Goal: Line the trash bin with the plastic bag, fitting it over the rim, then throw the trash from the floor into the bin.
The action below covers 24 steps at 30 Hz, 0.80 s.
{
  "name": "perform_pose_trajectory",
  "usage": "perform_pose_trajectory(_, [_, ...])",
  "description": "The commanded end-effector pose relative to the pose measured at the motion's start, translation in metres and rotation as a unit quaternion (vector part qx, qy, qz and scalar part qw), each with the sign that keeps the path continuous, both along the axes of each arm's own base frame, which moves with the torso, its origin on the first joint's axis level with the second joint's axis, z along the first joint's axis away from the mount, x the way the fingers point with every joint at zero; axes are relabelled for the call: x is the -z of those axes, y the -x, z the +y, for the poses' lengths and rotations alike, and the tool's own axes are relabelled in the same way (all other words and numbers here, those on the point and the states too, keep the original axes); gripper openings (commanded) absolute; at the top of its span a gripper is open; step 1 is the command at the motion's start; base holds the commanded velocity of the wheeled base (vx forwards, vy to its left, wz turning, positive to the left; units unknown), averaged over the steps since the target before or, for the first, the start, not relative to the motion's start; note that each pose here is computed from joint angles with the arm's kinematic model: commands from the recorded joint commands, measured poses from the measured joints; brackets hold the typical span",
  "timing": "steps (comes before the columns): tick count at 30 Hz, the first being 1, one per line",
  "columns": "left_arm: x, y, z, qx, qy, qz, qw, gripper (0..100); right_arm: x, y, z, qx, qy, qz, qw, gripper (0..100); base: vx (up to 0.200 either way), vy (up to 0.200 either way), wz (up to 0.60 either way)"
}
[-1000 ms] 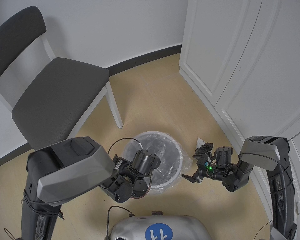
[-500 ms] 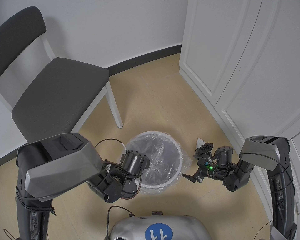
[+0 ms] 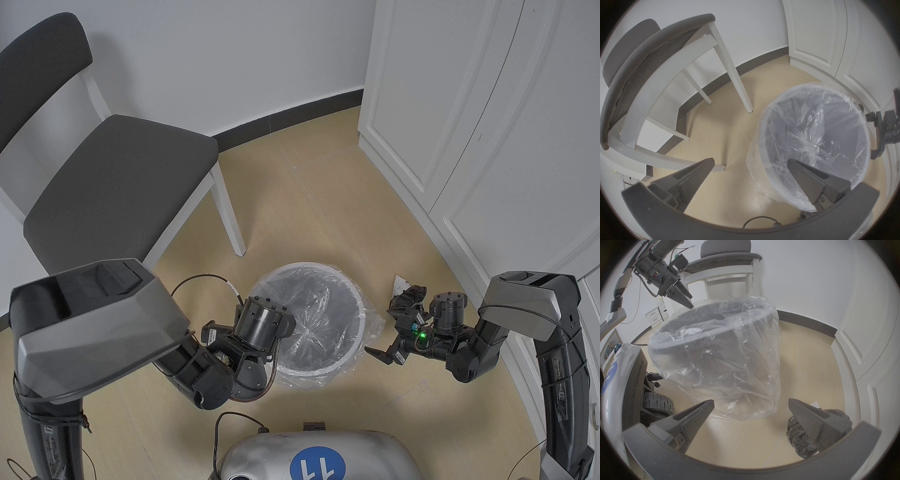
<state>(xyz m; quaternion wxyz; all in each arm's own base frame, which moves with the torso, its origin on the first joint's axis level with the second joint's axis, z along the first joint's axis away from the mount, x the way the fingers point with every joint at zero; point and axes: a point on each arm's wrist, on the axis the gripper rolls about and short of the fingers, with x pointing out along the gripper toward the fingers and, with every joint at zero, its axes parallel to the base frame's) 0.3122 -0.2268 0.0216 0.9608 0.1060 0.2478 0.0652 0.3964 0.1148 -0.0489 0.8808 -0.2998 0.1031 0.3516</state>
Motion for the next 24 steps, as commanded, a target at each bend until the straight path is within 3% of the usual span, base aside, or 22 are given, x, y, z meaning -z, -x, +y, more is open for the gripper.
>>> perform_pose_trajectory(1, [-0.026,0.010,0.009,-0.002,0.015,-0.018,0.9997,100,-0.001,-0.001,-0.001,0.002,-0.001,-0.002,1.0000,100,0.000,0.000,0.00])
perform_pose_trajectory(10, [-0.023,0.012,0.038,-0.022,0.012,0.002,0.9997,100,-0.002,-0.001,-0.001,0.002,-0.001,-0.003,1.0000,100,0.000,0.000,0.00])
perform_pose_trajectory(24, [0.055,-0.022,0.063,-0.063,0.002,0.043,0.9971,100,-0.005,-0.002,-0.002,0.002,-0.007,-0.009,0.9999,100,0.000,0.000,0.00])
